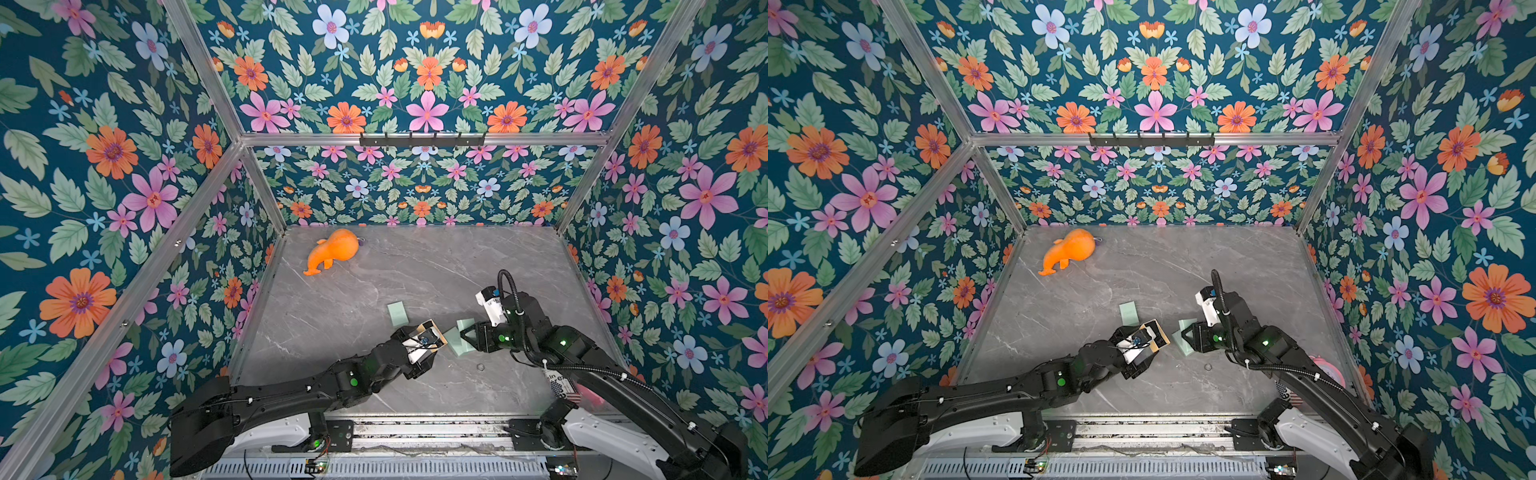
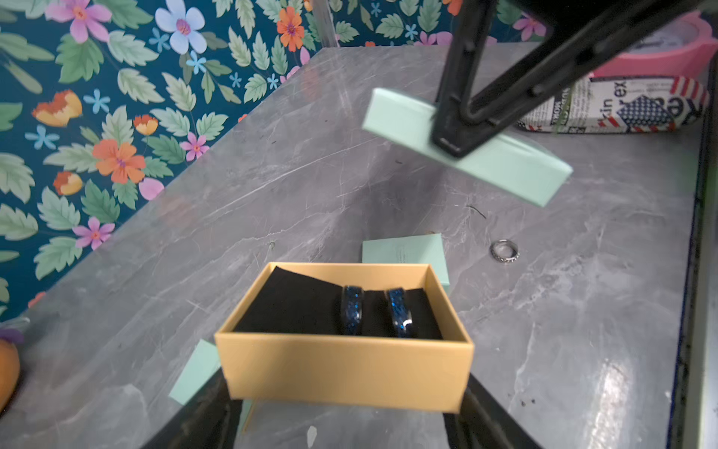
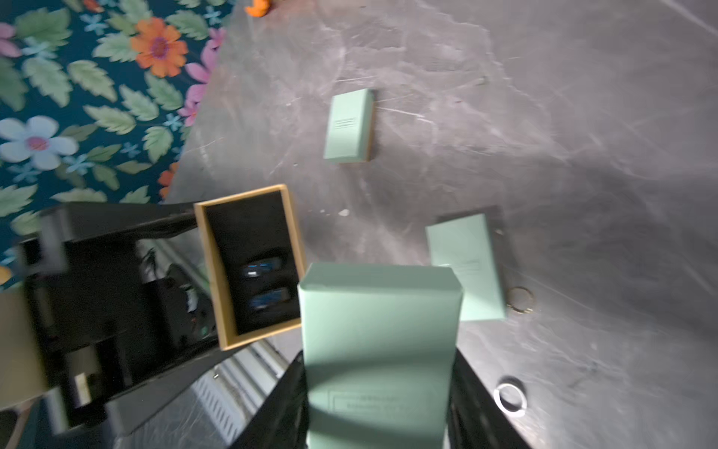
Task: Take the rings out of the lift-off lid box
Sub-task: Place the jewelry box at the center of the board, then place the lid at the center of the board.
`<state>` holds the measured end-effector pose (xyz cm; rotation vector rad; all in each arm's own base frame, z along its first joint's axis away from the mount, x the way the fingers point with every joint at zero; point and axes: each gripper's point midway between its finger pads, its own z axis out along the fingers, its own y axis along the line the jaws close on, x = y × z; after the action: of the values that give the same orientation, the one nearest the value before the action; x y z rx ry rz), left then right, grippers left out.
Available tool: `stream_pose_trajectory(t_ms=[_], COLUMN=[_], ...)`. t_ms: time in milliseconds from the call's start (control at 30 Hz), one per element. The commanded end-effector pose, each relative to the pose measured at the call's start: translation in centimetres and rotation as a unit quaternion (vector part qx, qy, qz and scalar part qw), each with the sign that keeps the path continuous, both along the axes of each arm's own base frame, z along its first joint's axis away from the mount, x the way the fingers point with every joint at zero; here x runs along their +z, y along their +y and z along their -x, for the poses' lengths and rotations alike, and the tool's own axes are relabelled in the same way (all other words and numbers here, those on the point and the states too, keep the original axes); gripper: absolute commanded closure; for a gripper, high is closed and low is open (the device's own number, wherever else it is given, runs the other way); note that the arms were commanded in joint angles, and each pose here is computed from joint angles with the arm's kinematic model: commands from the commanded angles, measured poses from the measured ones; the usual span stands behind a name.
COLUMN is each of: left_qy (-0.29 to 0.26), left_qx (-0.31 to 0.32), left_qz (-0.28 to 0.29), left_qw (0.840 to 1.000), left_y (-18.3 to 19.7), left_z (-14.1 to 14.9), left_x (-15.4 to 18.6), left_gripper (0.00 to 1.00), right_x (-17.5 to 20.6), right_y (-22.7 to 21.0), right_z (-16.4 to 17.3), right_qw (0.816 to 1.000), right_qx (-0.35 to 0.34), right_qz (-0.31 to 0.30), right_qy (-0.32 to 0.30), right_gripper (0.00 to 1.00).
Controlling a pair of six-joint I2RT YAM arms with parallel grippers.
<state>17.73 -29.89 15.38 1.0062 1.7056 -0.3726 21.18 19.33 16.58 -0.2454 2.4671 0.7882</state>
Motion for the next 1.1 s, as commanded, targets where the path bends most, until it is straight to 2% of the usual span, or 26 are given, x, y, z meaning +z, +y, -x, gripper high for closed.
stream_pose_trajectory(t_ms=[0, 133, 233, 333, 433, 600, 900, 1067], left_qy=[0.045, 0.071, 0.090, 0.092, 0.094, 0.121, 0.125, 0.143], left_qx=[0.074, 0.136, 0.176, 0.207, 0.228, 0.260, 0.284, 0.305], left_qz=[0.089, 0.129, 0.159, 0.172, 0.174, 0.207, 0.209, 0.219], left_qw=[0.992, 0.980, 0.967, 0.959, 0.953, 0.935, 0.927, 0.916], left_y=[0.7, 1.7, 2.1, 2.2, 1.8, 1.3, -0.1, 0.0], left_z=[-0.8, -0.7, -0.4, 0.1, 0.7, 1.5, 2.8, 3.4], left_x=[0.2, -1.5, -2.4, -3.3, -4.2, -6.1, -8.7, -10.4], left_gripper=[0.46, 0.48, 0.44, 0.45, 0.43, 0.42, 0.40, 0.37], right_x=[-1.7, -3.2, -4.4, -5.4, -6.5, -7.8, -9.3, -10.6], right_y=[-2.6, -5.0, -6.1, -6.7, -7.0, -7.6, -8.2, -8.6], right_z=[-0.7, -1.3, -1.6, -1.9, -2.2, -2.8, -4.0, -4.5], right_qw=[0.997, 0.992, 0.988, 0.984, 0.981, 0.975, 0.968, 0.963], right_qx=[-0.069, -0.118, -0.140, -0.155, -0.164, -0.175, -0.182, -0.184], right_qz=[0.018, 0.029, 0.041, 0.047, 0.058, 0.081, 0.115, 0.135], right_qy=[0.026, 0.044, 0.060, 0.075, 0.090, 0.107, 0.127, 0.143], right_gripper=[0.58, 0.58, 0.59, 0.59, 0.59, 0.59, 0.59, 0.59])
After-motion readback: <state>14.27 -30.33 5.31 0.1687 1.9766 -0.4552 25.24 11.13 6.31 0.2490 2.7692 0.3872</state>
